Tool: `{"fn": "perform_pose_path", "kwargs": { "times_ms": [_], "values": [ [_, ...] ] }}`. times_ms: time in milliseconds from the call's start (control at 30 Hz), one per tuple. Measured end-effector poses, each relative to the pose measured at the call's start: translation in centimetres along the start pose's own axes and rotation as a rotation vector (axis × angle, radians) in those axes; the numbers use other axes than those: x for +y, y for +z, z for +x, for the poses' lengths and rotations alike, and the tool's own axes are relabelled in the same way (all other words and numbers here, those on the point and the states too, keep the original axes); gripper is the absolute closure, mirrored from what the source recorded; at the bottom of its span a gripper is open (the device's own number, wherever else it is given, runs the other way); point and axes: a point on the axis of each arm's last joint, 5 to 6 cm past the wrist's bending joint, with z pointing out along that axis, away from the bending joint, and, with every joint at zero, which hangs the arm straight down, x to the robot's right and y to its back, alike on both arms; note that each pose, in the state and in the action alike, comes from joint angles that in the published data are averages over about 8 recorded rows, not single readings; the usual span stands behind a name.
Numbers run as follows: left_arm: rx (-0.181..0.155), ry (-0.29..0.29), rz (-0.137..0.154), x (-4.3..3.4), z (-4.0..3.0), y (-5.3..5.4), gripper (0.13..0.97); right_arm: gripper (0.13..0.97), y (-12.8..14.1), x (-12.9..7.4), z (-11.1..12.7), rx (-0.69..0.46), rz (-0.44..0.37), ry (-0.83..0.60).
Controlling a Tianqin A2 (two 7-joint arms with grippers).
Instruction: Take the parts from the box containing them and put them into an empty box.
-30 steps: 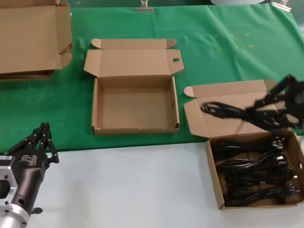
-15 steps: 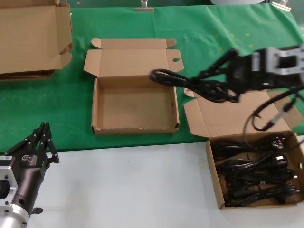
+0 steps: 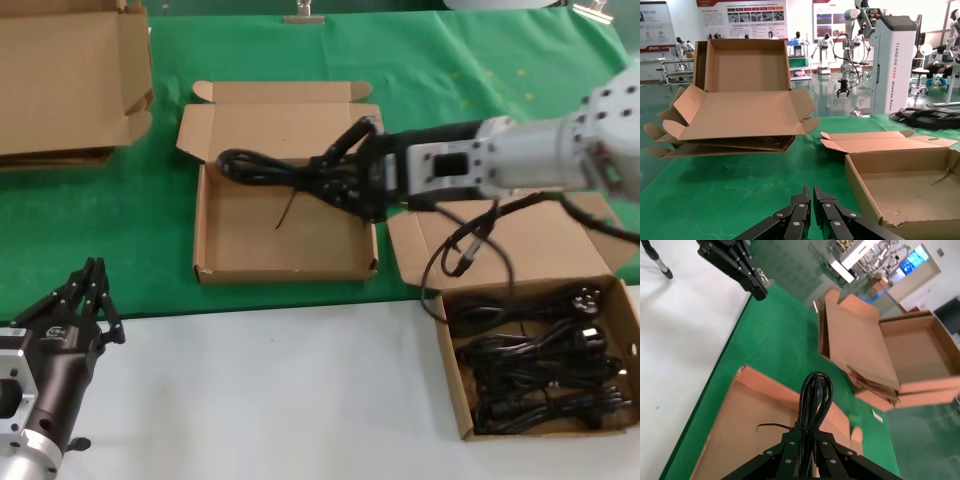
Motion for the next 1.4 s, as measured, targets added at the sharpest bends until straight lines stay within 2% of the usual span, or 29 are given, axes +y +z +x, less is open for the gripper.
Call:
{"fn": "perform_pose_path", "kwargs": {
  "times_ms": [200, 500, 733, 967, 1167, 1400],
  "values": [
    [0.0, 0.0, 0.0, 0.0, 0.0, 0.0, 0.925, 0.914, 3.5, -0.1, -1.0, 0.024, -0.012, -0.057],
    [0.0, 0.0, 0.0, 0.0, 0.0, 0.0, 0.925, 0.914, 7.7, -0.4, -3.4, 0.044, -0.073, -0.126],
    [0.0, 0.0, 0.0, 0.0, 0.0, 0.0, 0.925, 0.914, 9.0, -0.6, -5.3, 0.028, -0.116, -0.145],
    [0.0, 0.0, 0.0, 0.0, 0.0, 0.0, 0.925, 0.914, 9.4, -0.6, -6.1, 0.016, -0.126, -0.148],
    [0.0, 0.0, 0.0, 0.0, 0.0, 0.0, 0.925, 0.792, 9.2, -0.5, -5.7, 0.028, -0.12, -0.118],
    [0.0, 0.0, 0.0, 0.0, 0.0, 0.0, 0.925, 0.661, 7.8, 0.2, -3.6, 0.081, -0.099, -0.03]
  ]
}}
